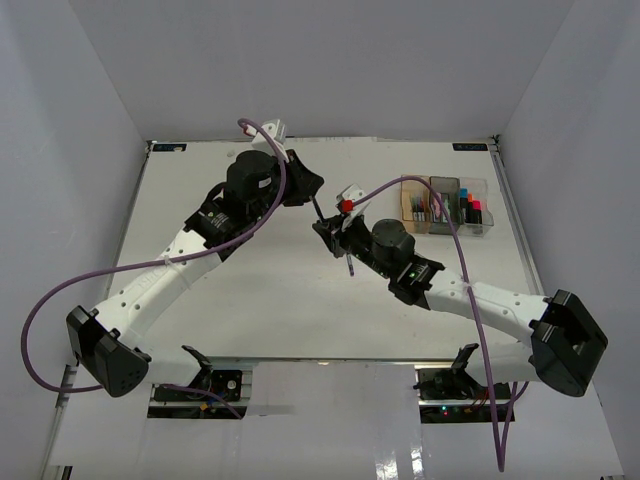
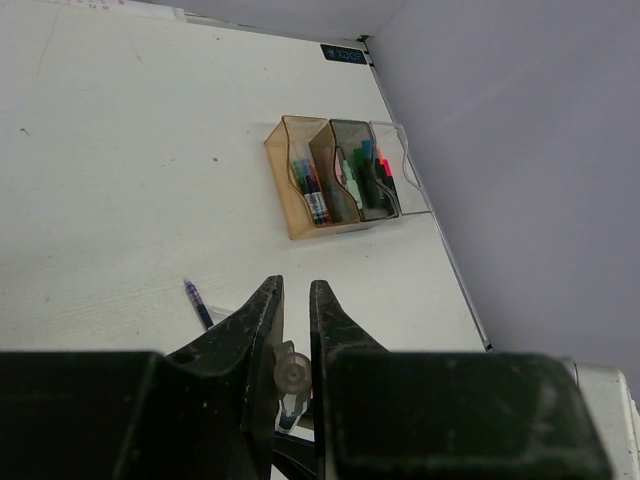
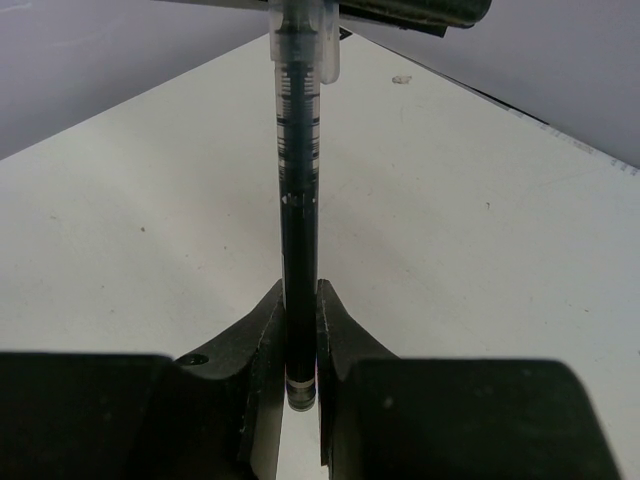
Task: Sort the stationery into containers
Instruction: Close the pen cap on the pen.
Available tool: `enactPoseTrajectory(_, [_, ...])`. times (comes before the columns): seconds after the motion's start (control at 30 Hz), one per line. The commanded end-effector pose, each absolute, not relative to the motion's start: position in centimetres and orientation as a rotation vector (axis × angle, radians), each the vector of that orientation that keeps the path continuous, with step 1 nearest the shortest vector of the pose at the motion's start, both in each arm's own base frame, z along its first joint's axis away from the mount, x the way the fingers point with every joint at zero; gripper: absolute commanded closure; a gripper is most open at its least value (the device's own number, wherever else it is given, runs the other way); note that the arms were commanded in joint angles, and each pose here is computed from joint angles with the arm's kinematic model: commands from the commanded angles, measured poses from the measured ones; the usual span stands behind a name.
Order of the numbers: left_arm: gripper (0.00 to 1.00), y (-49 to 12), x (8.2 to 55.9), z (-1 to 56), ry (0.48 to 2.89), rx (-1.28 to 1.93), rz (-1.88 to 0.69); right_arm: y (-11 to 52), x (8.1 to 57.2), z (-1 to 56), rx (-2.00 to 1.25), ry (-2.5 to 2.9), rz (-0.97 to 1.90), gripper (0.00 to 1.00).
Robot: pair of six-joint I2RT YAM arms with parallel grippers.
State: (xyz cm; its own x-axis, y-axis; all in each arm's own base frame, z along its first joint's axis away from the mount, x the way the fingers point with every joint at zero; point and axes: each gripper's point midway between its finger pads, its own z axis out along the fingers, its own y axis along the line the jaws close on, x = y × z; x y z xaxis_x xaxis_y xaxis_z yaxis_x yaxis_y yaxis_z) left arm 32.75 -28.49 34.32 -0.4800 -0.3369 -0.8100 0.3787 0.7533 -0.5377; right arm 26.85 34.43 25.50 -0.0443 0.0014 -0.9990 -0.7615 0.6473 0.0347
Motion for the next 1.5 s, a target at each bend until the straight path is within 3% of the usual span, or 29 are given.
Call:
enactPoseTrajectory(0.0, [0.92,-29.0,30.9,32.8,1.959,0.049,-0.899,33.9,26.8,33.7,-0.562,1.278,0.743,0.91])
enactPoseTrajectory(0.67, [1.00,-30.0,30.3,30.3,2.026,0.064,-0.939,34.0,26.4,37.6,-0.582,1.157,0.741,0.92])
enactPoseTrajectory(1.47, [1.00,-31.3,29.3,27.4,2.076,0.060,-0.989,33.3,26.5,42.1,-0.528,1.050,0.738,0.92])
